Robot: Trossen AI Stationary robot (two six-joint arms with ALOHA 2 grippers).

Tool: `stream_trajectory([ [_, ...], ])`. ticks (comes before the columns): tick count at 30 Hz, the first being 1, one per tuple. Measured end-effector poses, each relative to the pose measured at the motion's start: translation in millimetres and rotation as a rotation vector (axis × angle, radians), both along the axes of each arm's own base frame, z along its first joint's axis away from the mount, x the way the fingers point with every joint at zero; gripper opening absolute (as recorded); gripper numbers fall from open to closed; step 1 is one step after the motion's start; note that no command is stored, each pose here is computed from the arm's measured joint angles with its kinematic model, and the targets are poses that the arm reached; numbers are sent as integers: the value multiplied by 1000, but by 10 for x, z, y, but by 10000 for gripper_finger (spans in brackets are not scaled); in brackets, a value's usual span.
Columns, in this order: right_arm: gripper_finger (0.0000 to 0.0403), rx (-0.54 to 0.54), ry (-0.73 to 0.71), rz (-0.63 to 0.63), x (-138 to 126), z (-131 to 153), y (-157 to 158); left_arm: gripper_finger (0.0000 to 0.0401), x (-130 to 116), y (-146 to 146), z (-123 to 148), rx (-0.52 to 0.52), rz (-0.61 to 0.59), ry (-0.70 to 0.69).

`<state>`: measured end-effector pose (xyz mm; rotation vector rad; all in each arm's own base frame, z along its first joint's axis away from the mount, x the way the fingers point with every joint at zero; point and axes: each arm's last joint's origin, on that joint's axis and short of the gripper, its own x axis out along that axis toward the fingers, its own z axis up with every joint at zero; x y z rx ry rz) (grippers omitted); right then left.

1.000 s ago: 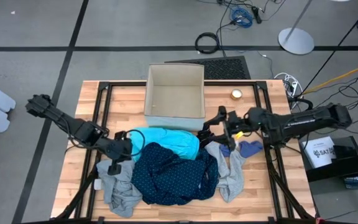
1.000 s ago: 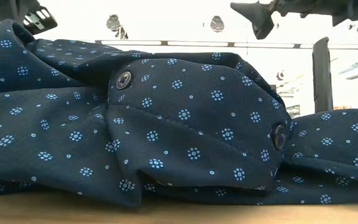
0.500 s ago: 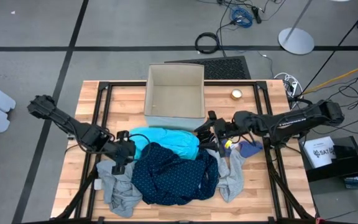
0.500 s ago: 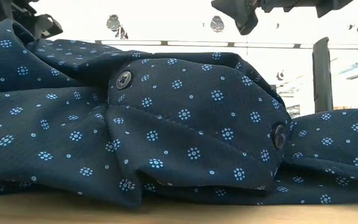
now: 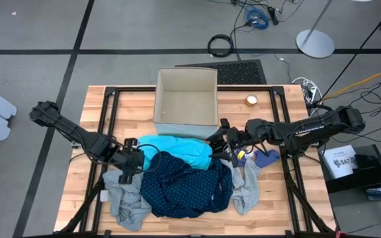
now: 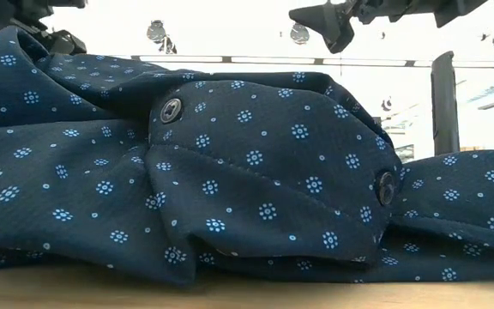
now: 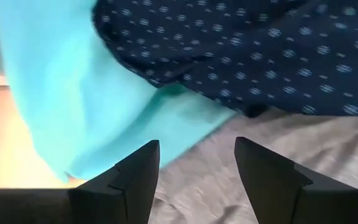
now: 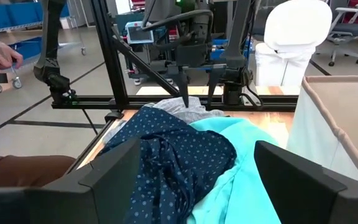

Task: Sort clothes
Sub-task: Put the light blue shorts into the white laundry organizer

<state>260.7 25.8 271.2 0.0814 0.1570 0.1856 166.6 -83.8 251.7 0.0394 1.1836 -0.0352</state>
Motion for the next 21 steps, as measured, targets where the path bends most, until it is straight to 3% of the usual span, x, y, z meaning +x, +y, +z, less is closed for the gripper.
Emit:
stream_trajectory([
  [8,304,2,0,1,0,0,2,220,56,40,12,62,62,-69],
  [15,304,0,21,1,-3,-20,2,220,58,-20,-20,38,-112,-16],
  [21,304,-1,35,1,-6,-33,1,220,63,-75,-60,-81,-198,64],
])
